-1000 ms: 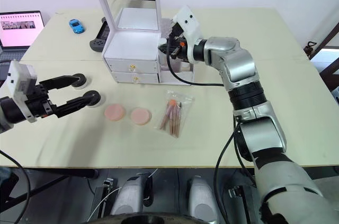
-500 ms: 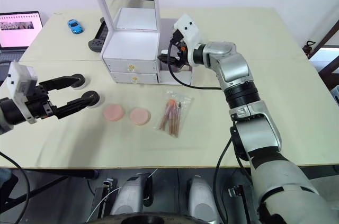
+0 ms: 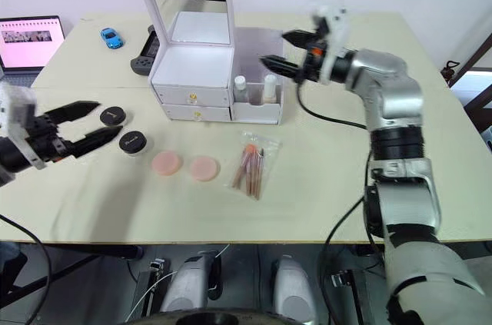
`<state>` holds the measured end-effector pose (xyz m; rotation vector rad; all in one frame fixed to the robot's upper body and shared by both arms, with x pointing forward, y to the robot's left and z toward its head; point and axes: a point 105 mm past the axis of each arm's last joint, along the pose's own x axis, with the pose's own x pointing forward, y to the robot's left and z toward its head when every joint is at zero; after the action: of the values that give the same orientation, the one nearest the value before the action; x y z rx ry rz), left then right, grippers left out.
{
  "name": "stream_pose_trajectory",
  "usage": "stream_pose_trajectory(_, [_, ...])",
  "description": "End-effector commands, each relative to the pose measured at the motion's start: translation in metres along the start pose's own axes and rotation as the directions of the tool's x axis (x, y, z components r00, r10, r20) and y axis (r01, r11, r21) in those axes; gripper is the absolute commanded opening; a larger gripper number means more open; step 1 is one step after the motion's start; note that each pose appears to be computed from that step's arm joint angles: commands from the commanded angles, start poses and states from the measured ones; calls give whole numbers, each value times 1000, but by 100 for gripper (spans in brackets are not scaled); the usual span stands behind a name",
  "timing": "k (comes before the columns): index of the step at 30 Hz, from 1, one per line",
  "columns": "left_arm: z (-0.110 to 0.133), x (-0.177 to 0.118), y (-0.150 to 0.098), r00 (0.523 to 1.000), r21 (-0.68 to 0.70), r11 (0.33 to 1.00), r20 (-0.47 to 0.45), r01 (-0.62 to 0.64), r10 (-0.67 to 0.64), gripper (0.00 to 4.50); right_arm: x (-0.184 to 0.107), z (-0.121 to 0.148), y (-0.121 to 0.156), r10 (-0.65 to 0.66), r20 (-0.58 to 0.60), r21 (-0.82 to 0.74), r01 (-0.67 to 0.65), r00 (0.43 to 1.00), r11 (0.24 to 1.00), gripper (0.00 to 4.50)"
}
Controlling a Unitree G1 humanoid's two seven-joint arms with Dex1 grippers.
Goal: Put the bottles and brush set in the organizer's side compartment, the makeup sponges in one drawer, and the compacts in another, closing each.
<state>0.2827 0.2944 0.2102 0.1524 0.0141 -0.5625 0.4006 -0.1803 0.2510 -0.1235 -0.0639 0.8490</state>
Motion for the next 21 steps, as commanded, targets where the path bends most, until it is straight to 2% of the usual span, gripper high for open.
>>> stream_pose_trajectory(1, [1, -34, 36, 988, 92, 984, -11, -150, 152, 450, -46, -2, -31, -126, 4, -58, 126, 992, 990, 444])
stream_pose_trajectory(5, [-14, -64, 62, 963, 123, 960, -69, -252, 261, 450, -91, -33, -53, -263, -102, -141, 247, 960, 959, 444])
stream_pose_trajectory(8, [-33, -91, 76, 934, 113, 940, -123, -322, 335, 450, -135, -59, -68, -390, -165, -206, 355, 906, 912, 444])
stream_pose_trajectory(12, [-47, -123, 89, 898, 86, 910, -150, -406, 415, 450, -179, -76, -78, -502, -208, -230, 456, 840, 860, 444])
stream_pose_trajectory(17, [-47, -126, 91, 900, 84, 910, -137, -406, 414, 450, -176, -77, -74, -486, -198, -243, 437, 851, 866, 444])
stream_pose_trajectory(21, [-36, -111, 88, 925, 78, 928, -86, -365, 371, 450, -162, -69, -72, -456, -172, -242, 411, 873, 879, 444])
